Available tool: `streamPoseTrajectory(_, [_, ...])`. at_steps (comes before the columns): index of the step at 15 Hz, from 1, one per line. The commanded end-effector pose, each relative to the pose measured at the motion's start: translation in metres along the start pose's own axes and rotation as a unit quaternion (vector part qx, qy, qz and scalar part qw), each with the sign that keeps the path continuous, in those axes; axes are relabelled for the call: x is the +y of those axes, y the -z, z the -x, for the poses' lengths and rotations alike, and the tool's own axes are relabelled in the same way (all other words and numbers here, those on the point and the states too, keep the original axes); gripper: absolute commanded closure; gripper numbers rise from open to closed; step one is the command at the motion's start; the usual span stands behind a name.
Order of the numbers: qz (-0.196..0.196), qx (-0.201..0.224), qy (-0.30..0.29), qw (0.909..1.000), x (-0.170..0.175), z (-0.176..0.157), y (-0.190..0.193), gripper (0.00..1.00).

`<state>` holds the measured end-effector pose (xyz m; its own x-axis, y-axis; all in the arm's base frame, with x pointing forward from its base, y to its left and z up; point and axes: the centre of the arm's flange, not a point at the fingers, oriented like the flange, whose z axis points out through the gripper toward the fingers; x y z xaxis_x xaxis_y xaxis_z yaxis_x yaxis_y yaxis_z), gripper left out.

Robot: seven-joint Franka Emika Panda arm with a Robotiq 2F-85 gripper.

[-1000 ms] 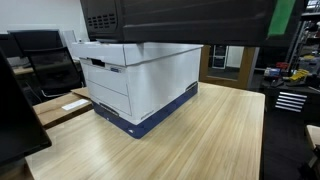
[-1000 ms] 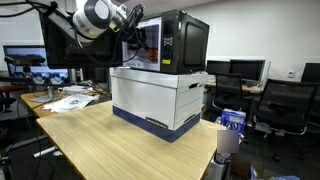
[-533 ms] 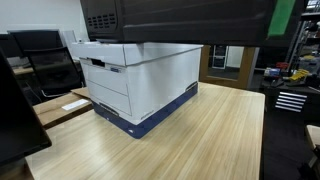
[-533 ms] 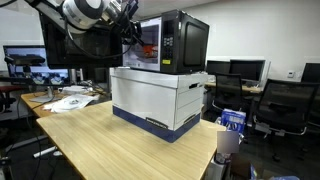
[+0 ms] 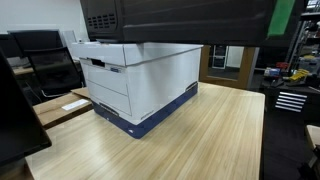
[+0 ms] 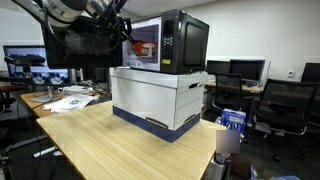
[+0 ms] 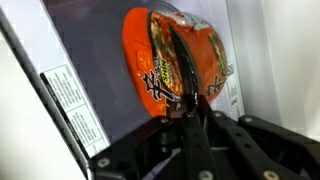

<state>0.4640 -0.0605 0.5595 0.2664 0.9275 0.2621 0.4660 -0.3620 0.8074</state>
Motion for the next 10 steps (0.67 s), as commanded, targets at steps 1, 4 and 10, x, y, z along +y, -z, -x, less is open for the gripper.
streamPoseTrajectory(1, [-0.003,0.001,0.015,0.9999,-0.017,-0.003,0.035,0.95])
streamPoseTrajectory(4, [-0.006,-0.001,0.021,0.9998,-0.027,-0.005,0.05,0.95])
streamPoseTrajectory(10, [-0.004,-0.026,0.031,0.9992,-0.047,-0.009,0.08,0.95])
